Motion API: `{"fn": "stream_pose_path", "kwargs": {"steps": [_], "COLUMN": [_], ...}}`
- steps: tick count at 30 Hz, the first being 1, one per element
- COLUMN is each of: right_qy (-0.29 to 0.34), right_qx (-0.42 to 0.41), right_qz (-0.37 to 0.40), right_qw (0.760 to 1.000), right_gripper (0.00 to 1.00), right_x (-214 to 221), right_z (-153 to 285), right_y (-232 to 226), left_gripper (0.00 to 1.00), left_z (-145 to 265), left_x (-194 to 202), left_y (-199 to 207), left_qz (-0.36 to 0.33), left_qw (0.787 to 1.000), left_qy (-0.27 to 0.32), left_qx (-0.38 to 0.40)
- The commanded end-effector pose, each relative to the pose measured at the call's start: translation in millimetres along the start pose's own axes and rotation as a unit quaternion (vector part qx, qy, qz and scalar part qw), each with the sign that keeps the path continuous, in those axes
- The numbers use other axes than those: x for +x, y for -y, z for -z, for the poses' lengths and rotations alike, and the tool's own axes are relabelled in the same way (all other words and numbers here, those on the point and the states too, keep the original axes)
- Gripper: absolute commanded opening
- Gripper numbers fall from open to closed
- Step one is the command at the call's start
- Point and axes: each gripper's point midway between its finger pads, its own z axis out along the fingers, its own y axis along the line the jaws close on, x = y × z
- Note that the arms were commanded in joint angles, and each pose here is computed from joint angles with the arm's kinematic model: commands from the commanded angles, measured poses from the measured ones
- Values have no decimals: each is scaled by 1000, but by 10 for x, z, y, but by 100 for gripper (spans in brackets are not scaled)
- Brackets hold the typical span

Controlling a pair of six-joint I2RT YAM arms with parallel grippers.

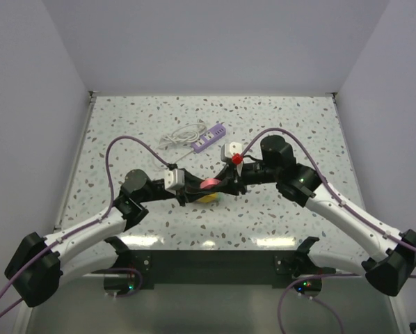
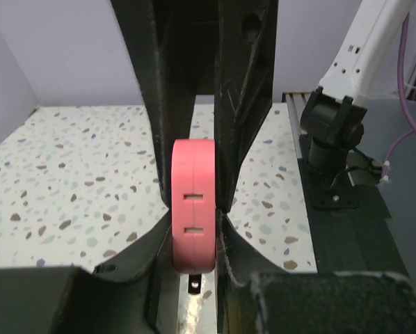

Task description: Insert the plug

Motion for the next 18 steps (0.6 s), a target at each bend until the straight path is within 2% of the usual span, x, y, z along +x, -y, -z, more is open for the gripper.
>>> {"fn": "stream_pose_path", "kwargs": {"steps": [1, 2, 4, 7, 9, 10, 13, 18], "right_qy": [34, 31, 28, 33, 35, 38, 46, 50], "right_qx": [-30, -31, -35, -31, -31, -29, 9, 91], "right_qz": [23, 21, 18, 22, 24, 26, 24, 4], "right_qw": [999, 999, 999, 999, 999, 999, 999, 995], "right_gripper": [22, 13, 9, 0, 0, 0, 0, 0], "right_x": [-288, -280, -249, -259, -260, -268, -325, -537], "right_z": [-20, -31, -49, -49, -40, -30, 18, 160], "right_y": [-42, -38, -39, -26, -44, -40, 52, 282], "left_gripper": [0, 0, 1, 21, 34, 47, 65, 78], "left_z": [-8, -9, -5, 5, 12, 15, 30, 91], "left_x": [-25, -17, -29, -23, -29, -22, -4, 21], "left_y": [-10, -16, -31, -69, -90, -99, -143, -217], "left_qz": [-13, -12, -13, -12, -13, -13, -12, -16], "left_qw": [1000, 1000, 1000, 1000, 1000, 1000, 999, 997], "left_qy": [1, 0, 1, 0, 1, 1, -1, 4], "left_qx": [3, 2, -3, -16, -24, -27, -43, -75]}}
